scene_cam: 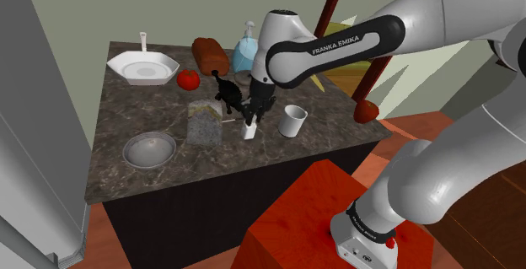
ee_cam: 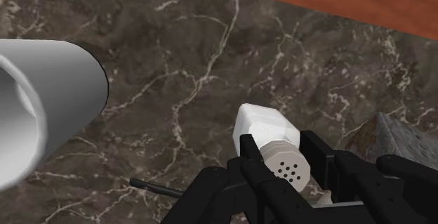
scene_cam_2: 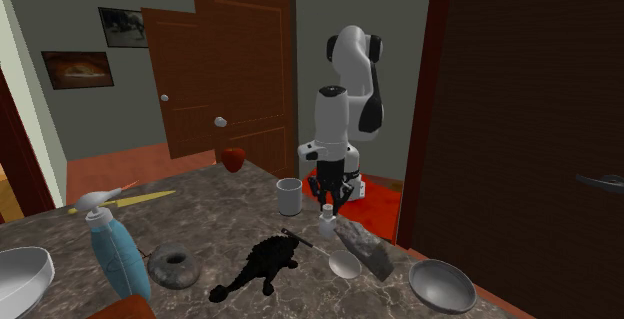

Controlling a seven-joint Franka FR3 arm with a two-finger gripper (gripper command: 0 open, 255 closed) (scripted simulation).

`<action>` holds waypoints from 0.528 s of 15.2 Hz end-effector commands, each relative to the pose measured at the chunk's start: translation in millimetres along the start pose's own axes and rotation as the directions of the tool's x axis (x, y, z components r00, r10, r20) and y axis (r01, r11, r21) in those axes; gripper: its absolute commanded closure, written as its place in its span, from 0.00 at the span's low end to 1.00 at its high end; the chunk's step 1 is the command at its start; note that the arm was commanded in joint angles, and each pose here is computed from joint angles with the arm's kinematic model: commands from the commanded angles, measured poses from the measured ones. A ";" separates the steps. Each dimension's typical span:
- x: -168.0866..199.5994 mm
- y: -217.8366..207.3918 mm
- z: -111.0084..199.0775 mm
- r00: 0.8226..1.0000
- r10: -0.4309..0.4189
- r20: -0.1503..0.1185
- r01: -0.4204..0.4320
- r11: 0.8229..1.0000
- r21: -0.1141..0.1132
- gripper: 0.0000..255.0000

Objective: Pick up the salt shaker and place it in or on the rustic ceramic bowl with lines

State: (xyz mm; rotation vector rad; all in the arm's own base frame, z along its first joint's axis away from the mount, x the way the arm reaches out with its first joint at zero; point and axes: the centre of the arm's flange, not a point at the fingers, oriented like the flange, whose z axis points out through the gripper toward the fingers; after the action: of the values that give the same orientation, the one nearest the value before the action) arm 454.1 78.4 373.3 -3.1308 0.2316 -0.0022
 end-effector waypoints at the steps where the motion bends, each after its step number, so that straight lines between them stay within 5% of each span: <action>1: 0.3 0.3 -9.3 1.000 0.000 0.000 0.000 1.000 0.000 1.00; 8: 0.4 0.2 -46.3 1.000 0.000 0.000 0.000 1.000 0.000 1.00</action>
State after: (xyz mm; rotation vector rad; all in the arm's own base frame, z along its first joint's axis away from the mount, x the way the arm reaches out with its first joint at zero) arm 454.4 77.6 413.4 -3.1307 0.2316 -0.0027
